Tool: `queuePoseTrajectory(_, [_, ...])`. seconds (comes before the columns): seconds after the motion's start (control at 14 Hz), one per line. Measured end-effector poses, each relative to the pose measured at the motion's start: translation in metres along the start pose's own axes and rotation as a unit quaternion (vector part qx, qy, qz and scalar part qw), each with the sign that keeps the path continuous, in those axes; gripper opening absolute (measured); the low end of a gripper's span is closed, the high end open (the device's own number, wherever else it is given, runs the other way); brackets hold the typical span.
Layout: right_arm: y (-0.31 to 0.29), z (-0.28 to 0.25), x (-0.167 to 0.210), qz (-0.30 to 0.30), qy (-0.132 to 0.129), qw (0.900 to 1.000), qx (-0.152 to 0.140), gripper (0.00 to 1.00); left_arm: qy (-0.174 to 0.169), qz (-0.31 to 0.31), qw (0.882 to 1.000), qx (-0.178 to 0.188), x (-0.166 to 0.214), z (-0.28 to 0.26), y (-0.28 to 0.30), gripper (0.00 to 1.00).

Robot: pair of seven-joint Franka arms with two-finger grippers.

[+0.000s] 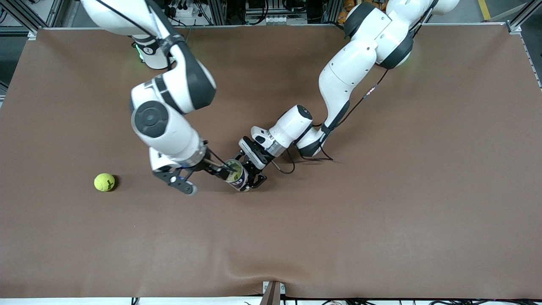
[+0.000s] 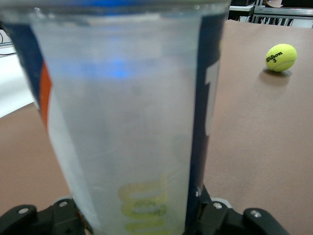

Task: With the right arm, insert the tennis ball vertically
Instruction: 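Move the right gripper to the second ball and grasp it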

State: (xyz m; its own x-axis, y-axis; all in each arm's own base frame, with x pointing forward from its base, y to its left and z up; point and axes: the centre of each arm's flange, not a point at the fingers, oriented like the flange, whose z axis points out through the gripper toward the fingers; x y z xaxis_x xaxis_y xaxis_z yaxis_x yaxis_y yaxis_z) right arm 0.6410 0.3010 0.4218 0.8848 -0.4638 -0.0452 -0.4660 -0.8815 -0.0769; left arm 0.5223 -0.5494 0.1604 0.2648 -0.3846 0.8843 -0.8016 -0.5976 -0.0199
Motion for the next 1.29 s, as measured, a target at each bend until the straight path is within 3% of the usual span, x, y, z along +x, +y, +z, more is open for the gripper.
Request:
queuePoseTrajectory(0.21, [0.046, -0.004, 0.048, -0.019, -0.010, 1.000, -0.012, 1.00, 0.000, 0.000, 1.000, 0.000, 0.000, 0.000, 0.000, 0.81])
queuePoseTrajectory(0.57, [0.146, -0.002, 0.121, -0.087, -0.042, 0.994, -0.058, 1.00, 0.000, 0.000, 1.000, 0.001, 0.000, 0.000, -0.001, 0.81])
queuePoseTrajectory(1.0, [0.229, 0.044, 0.168, -0.175, -0.049, 0.973, -0.143, 1.00, 0.000, -0.001, 1.000, 0.002, 0.000, 0.000, -0.003, 0.81])
queuePoseTrajectory(1.29, [0.286, 0.073, 0.200, -0.222, -0.044, 0.964, -0.139, 1.00, 0.000, -0.001, 1.000, 0.002, 0.000, 0.000, -0.004, 0.81])
